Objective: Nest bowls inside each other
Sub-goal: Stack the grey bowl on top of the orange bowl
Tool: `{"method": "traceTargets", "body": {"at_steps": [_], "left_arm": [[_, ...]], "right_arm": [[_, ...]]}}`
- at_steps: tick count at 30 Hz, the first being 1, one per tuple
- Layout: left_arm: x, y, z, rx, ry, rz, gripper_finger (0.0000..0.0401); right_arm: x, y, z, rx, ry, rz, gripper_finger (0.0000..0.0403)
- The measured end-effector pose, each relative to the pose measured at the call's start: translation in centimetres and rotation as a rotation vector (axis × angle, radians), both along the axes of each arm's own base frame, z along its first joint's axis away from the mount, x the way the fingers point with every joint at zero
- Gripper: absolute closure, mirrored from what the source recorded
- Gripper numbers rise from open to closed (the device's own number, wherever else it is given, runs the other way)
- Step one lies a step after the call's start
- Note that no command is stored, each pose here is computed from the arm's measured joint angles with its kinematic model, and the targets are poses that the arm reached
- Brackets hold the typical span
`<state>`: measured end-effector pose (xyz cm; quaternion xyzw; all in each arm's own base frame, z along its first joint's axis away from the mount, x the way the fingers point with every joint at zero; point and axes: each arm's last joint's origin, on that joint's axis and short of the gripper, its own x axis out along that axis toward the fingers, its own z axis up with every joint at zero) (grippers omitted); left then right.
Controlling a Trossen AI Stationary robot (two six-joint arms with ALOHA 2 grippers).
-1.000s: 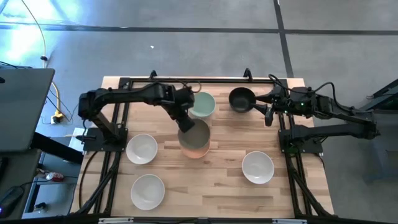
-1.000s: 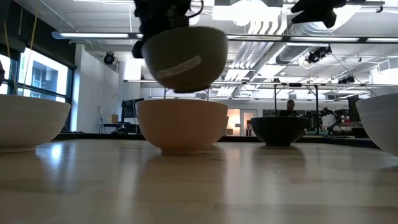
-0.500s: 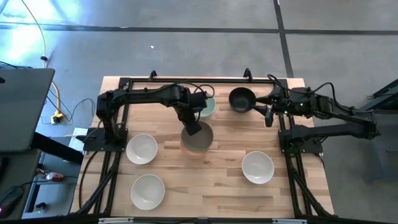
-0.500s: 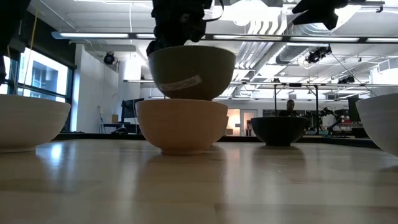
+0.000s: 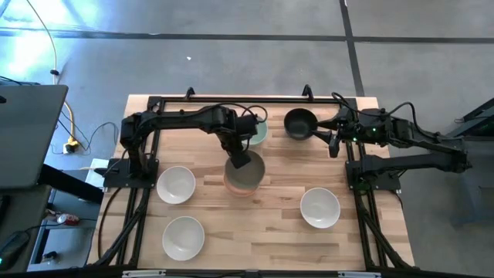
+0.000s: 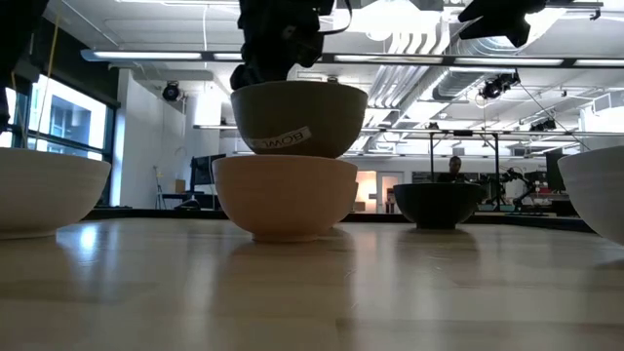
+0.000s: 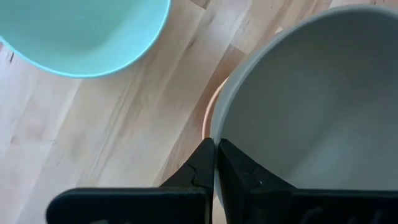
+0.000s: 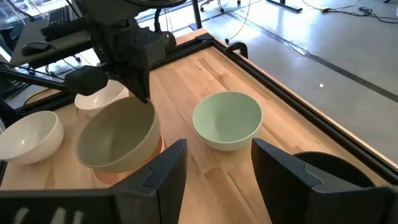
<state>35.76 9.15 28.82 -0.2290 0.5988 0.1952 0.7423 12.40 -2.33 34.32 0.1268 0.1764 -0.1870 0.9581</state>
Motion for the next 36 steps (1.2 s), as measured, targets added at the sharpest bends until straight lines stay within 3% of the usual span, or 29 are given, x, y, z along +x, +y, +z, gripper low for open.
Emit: {"method": "traceTargets", "body": {"at_steps": [5, 14, 36], "left_arm": [[0.0, 0.0, 0.0, 0.004, 0.003, -0.007, 0.0401], [1.0, -0.4, -2.6, -0.027, 0.1, -0.058, 0.0401], [2.6, -0.3, -4.6, -0.052, 0.073, -0.088, 0.04]], "right_arm": [[0.0, 0.0, 0.0, 0.008, -0.003, -0.003, 0.0231], [0.0, 0.1, 0.0, 0.024, -0.006, 0.008, 0.0231], [0.0, 0.1, -0.2, 0.057, 0.008, 0.024, 0.0231]]}}
